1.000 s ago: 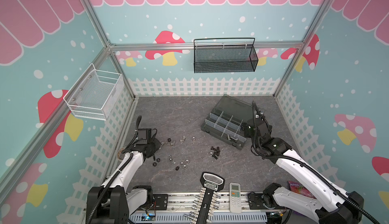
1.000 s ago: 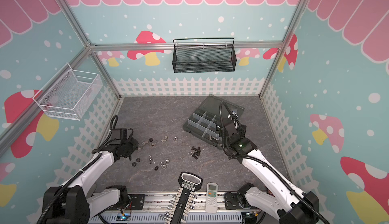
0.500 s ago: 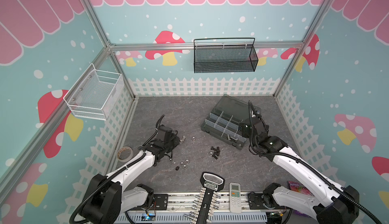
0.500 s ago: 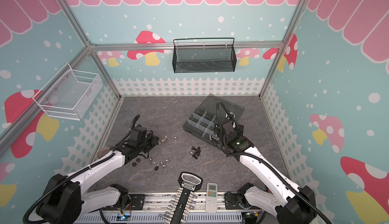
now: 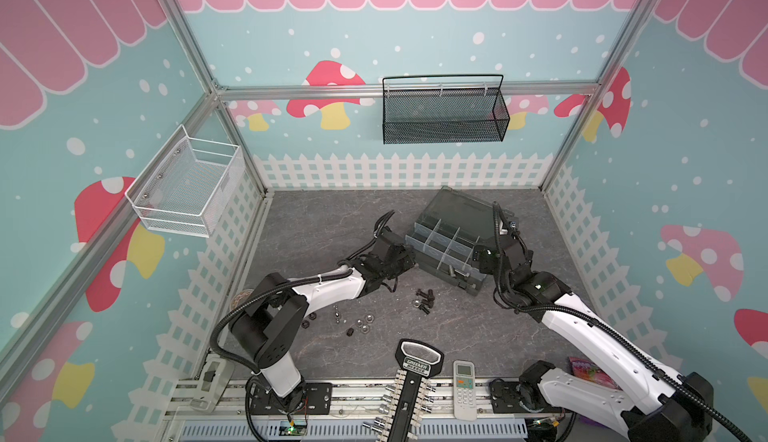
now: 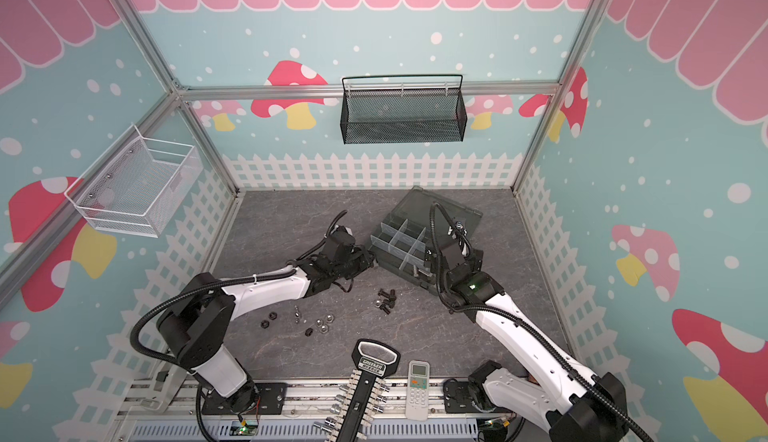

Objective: Sort the screws and nuts into containers
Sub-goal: 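Carry the silver bolt with the left gripper over the organizer box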

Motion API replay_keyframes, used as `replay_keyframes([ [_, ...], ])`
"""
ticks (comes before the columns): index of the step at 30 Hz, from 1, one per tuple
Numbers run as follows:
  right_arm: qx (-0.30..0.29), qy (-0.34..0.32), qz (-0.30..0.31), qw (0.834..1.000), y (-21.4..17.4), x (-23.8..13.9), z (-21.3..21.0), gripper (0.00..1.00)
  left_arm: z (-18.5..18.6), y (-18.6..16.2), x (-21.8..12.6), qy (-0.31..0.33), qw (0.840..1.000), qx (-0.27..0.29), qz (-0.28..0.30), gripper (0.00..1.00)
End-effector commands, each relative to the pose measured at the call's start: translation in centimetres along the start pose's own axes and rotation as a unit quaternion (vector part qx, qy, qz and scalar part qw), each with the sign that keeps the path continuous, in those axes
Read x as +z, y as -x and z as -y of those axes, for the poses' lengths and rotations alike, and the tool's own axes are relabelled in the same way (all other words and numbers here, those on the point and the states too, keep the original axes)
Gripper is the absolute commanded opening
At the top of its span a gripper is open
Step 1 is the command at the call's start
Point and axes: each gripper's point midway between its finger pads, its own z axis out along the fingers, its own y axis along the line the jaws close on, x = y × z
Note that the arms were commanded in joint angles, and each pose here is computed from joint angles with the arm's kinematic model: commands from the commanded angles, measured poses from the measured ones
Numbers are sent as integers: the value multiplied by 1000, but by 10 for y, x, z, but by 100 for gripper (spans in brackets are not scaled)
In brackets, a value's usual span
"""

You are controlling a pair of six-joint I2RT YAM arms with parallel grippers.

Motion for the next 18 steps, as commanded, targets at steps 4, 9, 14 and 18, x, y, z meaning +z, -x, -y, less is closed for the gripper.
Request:
replay_keyframes([
  [4,15,-17,5,1000,-5,-7,15,98,45,-25,29,-56,998,4,-16,0],
  [9,18,-18,8,1000,-4,-10,18,98,63,-36,41,-85,996,7,-15,0],
  [14,20,-19,8,1000,-5,-11,19,98,74,-40,50,-103,995,9,-7,0],
  [18,23,-17,7,1000,-6,-10,18,98,76,-44,59,-104,994,12,5,0],
])
